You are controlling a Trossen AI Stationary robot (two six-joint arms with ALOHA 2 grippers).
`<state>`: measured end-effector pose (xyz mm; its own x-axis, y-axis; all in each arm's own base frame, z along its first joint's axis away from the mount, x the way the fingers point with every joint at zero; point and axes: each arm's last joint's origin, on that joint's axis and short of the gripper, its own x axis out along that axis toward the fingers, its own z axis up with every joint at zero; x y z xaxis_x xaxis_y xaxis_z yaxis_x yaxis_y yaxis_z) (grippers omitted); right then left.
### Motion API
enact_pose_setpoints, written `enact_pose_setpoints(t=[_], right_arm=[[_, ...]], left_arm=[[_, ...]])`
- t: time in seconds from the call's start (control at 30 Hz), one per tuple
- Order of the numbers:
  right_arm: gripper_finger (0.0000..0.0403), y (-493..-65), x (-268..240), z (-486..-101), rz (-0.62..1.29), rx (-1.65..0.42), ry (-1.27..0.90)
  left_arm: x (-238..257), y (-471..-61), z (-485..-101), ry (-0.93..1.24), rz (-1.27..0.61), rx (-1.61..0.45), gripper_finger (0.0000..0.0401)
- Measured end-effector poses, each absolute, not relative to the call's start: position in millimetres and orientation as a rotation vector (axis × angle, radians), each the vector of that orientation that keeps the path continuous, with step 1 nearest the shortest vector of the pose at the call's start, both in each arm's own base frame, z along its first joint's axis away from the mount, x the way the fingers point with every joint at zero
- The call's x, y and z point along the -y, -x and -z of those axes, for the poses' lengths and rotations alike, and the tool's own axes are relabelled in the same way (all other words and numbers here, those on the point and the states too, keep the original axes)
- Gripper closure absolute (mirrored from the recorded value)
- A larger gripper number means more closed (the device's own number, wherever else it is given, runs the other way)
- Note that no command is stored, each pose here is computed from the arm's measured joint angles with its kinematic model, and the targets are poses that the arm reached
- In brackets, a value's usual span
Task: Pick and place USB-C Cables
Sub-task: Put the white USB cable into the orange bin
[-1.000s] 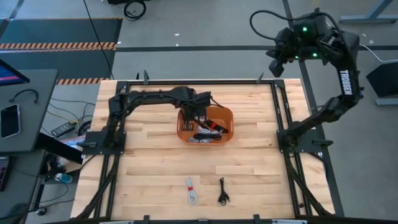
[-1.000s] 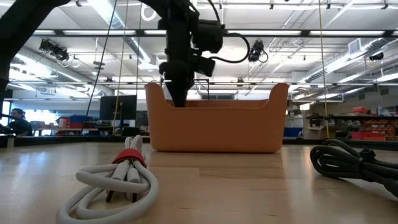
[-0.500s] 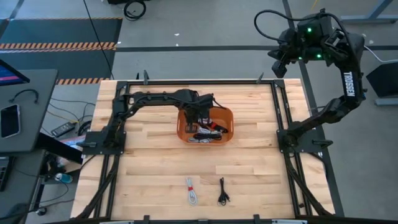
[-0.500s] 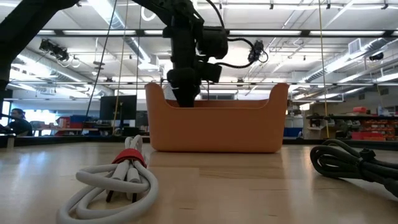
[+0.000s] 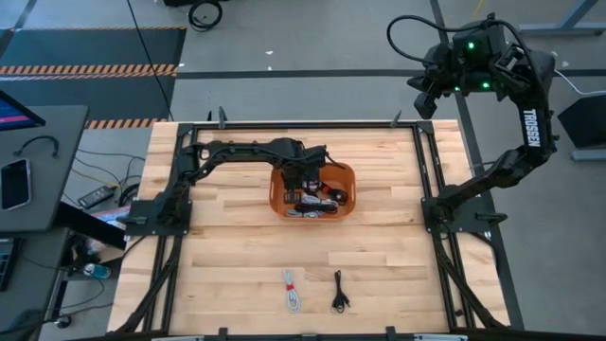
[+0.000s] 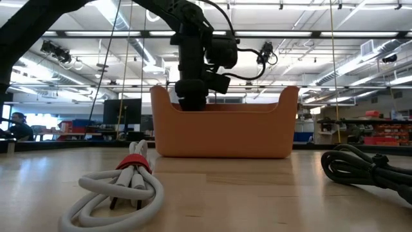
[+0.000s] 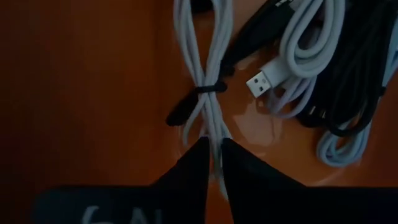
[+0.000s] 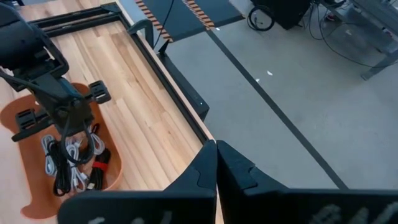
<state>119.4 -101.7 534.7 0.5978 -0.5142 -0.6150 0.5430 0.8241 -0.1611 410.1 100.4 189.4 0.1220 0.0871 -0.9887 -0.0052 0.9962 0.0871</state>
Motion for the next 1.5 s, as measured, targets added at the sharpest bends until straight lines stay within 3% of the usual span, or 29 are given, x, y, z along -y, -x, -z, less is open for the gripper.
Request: enact_pose_setpoints(t=[0.43,0.6,0.73,0.93,1.2,1.5], right_arm=[[0.0399,-119.4,101.7,-534.7,0.613,-0.7,-0.042],[0.0399,-119.4,101.7,-534.7,0.613,-0.7,-0.041],[0.0399,-119.4,101.7,-534.7,0.613,-0.7,-0.041],[0.0399,-119.5,101.8,-534.6,0.613,-0.701,-0.042],[0.0399,-119.5,101.8,-534.6,0.612,-0.7,-0.042],[0.0398,-121.2,99.7,-534.6,0.541,-0.692,-0.031]], left_arm=[[-80.5,-410.7,-202.4,-0.062,-0.074,-1.419,0.0349],[-62.0,-403.9,-252.1,0.016,-0.158,-1.32,0.0349],[-38.7,-389.8,-312.3,0.148,-0.338,-1.178,0.0349],[25.6,-363.3,-370.3,0.367,-0.532,-0.948,0.0349],[113.7,-335.6,-365.2,0.611,-0.772,-0.805,0.0349],[172.8,-340.9,-327.1,0.731,-0.81,-0.827,0.0349]])
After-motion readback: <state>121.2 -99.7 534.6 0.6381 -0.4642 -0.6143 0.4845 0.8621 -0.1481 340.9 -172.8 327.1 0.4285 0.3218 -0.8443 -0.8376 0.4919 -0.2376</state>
